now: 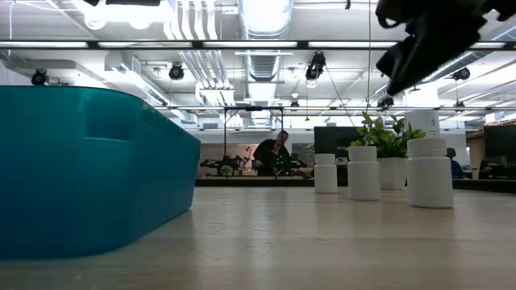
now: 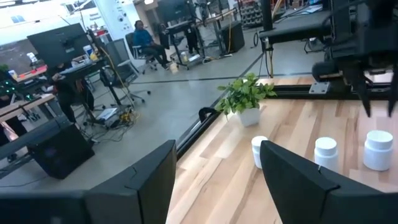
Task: Pick and place pill bottles into a basket
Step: Put the white pill bottle into the blue bin
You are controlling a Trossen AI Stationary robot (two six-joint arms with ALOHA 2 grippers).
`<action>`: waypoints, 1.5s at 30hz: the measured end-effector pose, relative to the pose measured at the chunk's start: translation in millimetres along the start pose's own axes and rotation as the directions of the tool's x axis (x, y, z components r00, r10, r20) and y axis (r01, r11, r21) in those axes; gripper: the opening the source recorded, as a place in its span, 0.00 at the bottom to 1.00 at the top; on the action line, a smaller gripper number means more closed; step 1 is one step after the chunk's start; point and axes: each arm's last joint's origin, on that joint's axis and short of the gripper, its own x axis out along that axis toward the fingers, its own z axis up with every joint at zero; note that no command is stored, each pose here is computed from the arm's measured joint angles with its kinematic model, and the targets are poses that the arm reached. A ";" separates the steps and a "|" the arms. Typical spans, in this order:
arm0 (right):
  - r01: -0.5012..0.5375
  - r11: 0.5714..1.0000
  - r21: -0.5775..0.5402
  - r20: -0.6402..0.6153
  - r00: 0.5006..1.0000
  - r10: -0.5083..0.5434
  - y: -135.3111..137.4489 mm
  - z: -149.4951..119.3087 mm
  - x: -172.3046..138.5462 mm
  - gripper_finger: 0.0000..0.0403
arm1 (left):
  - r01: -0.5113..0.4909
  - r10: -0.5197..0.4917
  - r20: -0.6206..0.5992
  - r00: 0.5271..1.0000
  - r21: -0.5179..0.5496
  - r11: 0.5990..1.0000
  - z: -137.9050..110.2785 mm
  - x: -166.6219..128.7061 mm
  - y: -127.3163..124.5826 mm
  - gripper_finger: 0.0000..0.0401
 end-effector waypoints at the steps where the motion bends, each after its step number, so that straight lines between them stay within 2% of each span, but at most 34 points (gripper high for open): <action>1: -0.019 1.000 -0.002 -0.026 0.999 0.019 0.5 -1.5 2.1 0.28 | 0.000 0.000 0.000 1.000 0.000 1.000 0.0 0.0 0.0 0.54; 6: -0.032 0.999 -0.008 -0.140 0.990 0.031 -0.6 -10.6 6.8 0.37 | 0.000 0.000 0.000 1.000 -0.001 1.000 0.0 0.0 0.0 0.54; 10: -0.019 1.000 -0.019 -0.183 0.983 0.015 -2.3 -15.0 4.8 0.44 | 0.000 0.000 0.000 1.000 -0.001 1.000 0.0 0.0 -0.1 0.54; 25: -0.020 0.999 -0.040 -0.181 0.983 0.013 -3.0 -14.3 6.0 0.55 | 0.000 0.000 0.000 1.000 -0.006 1.000 0.0 0.0 -0.1 0.54; 32: -0.019 0.999 -0.051 -0.172 0.985 0.010 -2.8 -13.4 6.6 0.63 | -0.001 0.001 0.000 1.000 -0.007 1.000 0.0 0.0 -0.1 0.54; 38: -0.037 0.994 -0.107 -0.152 0.988 0.021 -0.3 -10.1 18.6 0.69 | 0.000 0.000 0.000 1.000 -0.007 1.000 0.0 0.0 -0.1 0.54; 45: -0.026 0.993 -0.119 -0.234 0.972 -0.003 -0.6 -16.8 37.7 0.69 | 0.000 0.000 0.000 1.000 -0.006 1.000 -0.1 0.0 -0.1 0.54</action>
